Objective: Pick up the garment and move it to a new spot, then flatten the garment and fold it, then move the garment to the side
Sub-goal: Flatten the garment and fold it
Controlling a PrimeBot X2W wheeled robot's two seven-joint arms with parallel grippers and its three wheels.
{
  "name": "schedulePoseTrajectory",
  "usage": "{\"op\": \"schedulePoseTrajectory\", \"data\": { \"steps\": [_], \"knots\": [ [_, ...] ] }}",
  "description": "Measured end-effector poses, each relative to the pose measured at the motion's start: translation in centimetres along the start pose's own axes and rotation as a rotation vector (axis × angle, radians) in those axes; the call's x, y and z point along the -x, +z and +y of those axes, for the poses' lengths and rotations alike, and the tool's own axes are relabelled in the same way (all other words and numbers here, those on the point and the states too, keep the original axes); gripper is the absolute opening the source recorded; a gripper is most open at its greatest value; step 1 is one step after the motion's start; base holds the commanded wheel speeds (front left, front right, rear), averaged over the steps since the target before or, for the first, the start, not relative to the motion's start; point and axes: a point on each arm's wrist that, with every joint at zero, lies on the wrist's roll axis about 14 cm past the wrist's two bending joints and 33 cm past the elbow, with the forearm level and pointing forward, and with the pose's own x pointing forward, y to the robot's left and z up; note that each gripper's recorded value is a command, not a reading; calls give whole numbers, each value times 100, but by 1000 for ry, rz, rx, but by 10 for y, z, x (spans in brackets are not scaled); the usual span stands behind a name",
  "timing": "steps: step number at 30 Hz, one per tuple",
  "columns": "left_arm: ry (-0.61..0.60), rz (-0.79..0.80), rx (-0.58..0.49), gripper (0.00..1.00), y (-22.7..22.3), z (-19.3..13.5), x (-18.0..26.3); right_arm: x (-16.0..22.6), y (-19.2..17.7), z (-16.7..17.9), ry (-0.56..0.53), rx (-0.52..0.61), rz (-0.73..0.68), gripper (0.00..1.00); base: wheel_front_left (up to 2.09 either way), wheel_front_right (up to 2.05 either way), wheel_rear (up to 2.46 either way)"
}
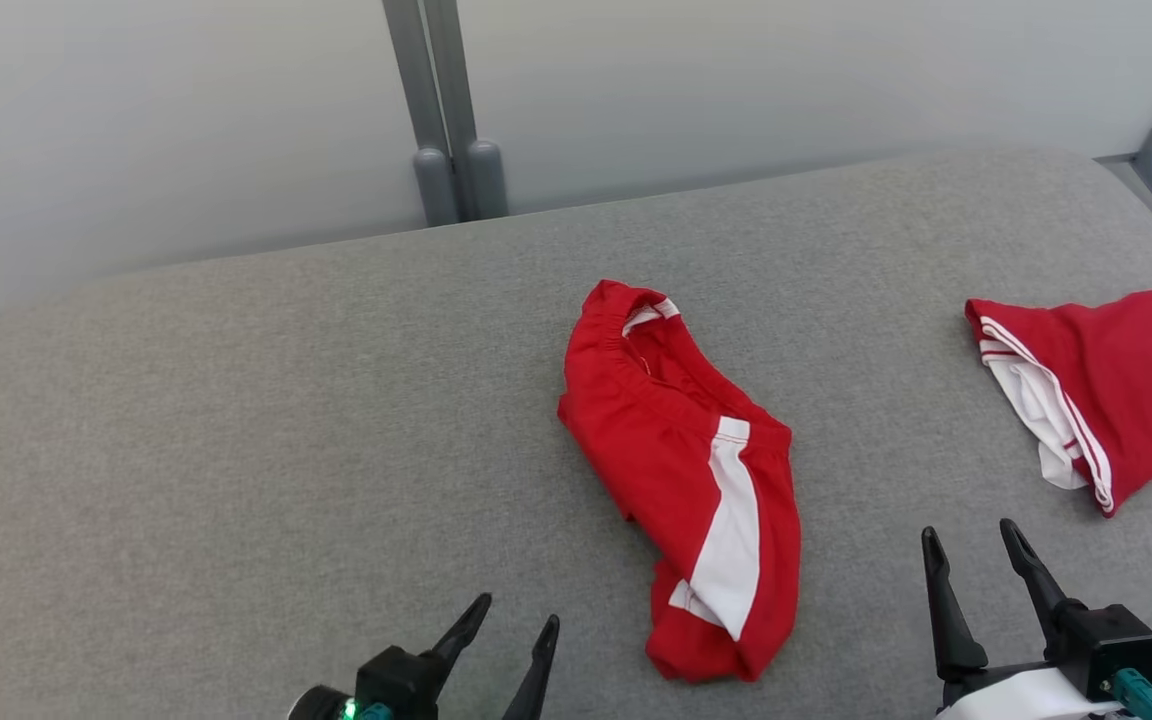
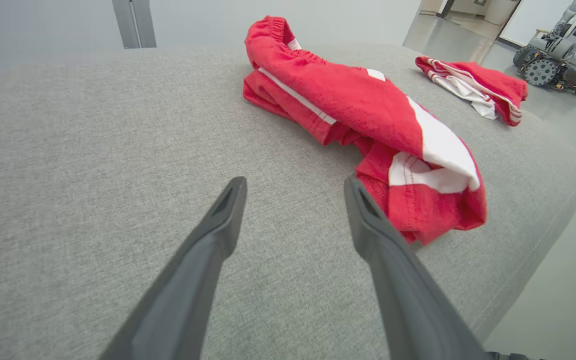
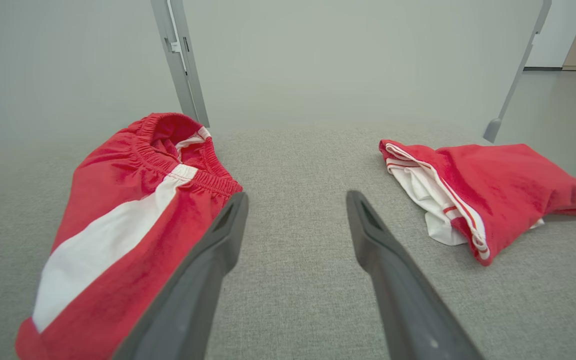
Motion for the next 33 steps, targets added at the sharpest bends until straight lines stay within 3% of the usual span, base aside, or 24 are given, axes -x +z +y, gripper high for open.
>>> {"op": "schedulePoseTrajectory", "data": {
  "steps": [8,15,22,31,32,33],
  "knots": [
    [-200,-160,-154,100,79,-45,-47,-12,12,26,83,9,-41,100,0,0,0],
    [-415,-92,-368,100,109,-100,-100,-18,15,27,76,-22,-47,100,0,0,0],
    [-445,216,-563,100,65,-87,-155,-29,9,16,31,-77,-24,100,0,0,0],
    [-502,631,-681,100,-21,-66,-167,-13,-17,-17,-93,-81,68,100,0,0,0],
    [-504,668,-688,87,-27,-63,-168,-11,-19,-21,-105,-78,76,100,0,0,0],
    [-507,692,-693,40,-30,-61,-168,-10,-20,-24,-116,-77,82,100,0,0,0]
  ]
}}
